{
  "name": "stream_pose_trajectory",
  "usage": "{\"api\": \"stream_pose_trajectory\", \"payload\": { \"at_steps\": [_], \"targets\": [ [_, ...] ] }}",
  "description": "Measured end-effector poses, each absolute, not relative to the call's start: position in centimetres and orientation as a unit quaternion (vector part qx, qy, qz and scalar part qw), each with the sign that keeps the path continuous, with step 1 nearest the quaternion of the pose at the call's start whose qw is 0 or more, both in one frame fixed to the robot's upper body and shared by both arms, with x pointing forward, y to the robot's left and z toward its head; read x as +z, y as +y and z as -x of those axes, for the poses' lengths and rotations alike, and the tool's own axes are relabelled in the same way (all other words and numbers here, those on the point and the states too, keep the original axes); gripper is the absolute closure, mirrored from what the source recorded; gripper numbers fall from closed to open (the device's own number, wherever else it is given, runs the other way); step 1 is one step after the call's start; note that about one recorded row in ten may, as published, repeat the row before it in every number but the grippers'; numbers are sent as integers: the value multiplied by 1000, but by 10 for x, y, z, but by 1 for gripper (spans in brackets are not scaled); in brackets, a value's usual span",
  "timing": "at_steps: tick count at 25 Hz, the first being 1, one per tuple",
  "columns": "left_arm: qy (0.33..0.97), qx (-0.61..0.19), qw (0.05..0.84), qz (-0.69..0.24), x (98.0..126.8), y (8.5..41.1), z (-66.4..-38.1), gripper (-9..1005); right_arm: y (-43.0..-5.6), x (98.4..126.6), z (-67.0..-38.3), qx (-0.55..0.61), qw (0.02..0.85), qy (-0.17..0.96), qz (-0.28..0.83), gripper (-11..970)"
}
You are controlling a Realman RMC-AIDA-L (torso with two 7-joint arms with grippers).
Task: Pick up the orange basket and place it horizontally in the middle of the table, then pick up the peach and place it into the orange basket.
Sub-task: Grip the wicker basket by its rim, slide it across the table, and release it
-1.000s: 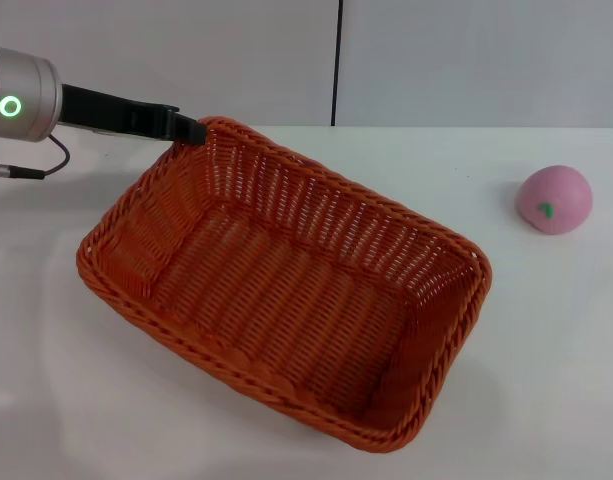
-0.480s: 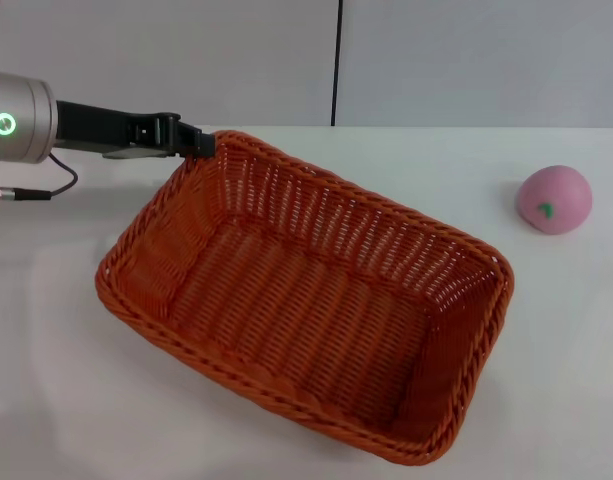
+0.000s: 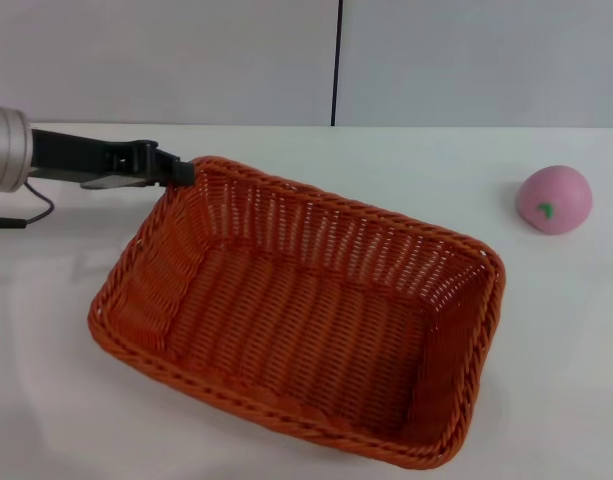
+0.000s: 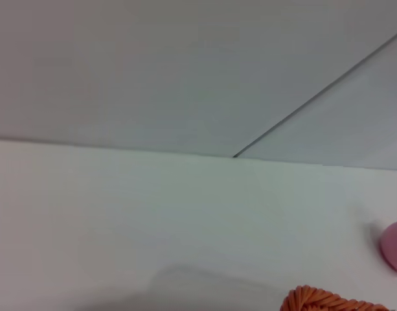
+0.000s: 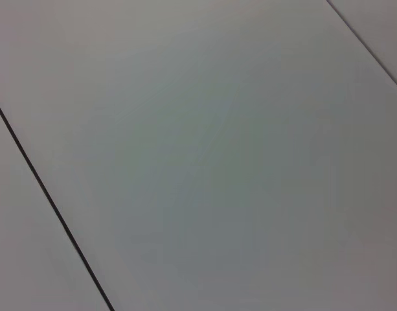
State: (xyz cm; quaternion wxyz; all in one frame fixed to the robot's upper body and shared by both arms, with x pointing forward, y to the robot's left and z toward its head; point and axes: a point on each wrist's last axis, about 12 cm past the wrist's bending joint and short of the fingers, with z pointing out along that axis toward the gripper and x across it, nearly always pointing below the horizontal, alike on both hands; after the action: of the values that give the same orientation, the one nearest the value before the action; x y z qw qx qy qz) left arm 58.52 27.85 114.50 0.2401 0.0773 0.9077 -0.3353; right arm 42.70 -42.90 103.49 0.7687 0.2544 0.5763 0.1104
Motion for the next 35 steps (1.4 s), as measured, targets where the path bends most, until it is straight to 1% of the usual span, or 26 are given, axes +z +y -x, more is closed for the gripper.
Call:
{"api": "stream_pose_trajectory", "payload": {
  "at_steps": [8, 11, 15, 18, 19, 25, 35],
  "targets": [
    [914, -331, 232, -43, 1144, 297, -572, 827, -427, 1036, -432, 118, 769, 576, -252, 274],
    [914, -331, 233, -39, 1144, 299, -571, 827, -426, 1036, -434, 122, 768, 575, -253, 274],
    [914, -335, 230, -16, 1138, 308, -562, 828, -424, 1036, -439, 128, 765, 580, -248, 274],
    [914, -335, 230, -16, 1138, 308, -562, 829, -424, 1037, -442, 130, 764, 582, -246, 274],
    [913, -338, 228, -6, 1134, 311, -556, 829, -423, 1037, -443, 133, 763, 583, -245, 274],
    [911, -344, 228, 3, 1130, 311, -552, 829, -419, 1040, -453, 150, 762, 585, -234, 274],
    [907, -354, 228, 12, 1126, 313, -547, 828, -417, 1040, -457, 154, 758, 590, -231, 274]
  ]
}}
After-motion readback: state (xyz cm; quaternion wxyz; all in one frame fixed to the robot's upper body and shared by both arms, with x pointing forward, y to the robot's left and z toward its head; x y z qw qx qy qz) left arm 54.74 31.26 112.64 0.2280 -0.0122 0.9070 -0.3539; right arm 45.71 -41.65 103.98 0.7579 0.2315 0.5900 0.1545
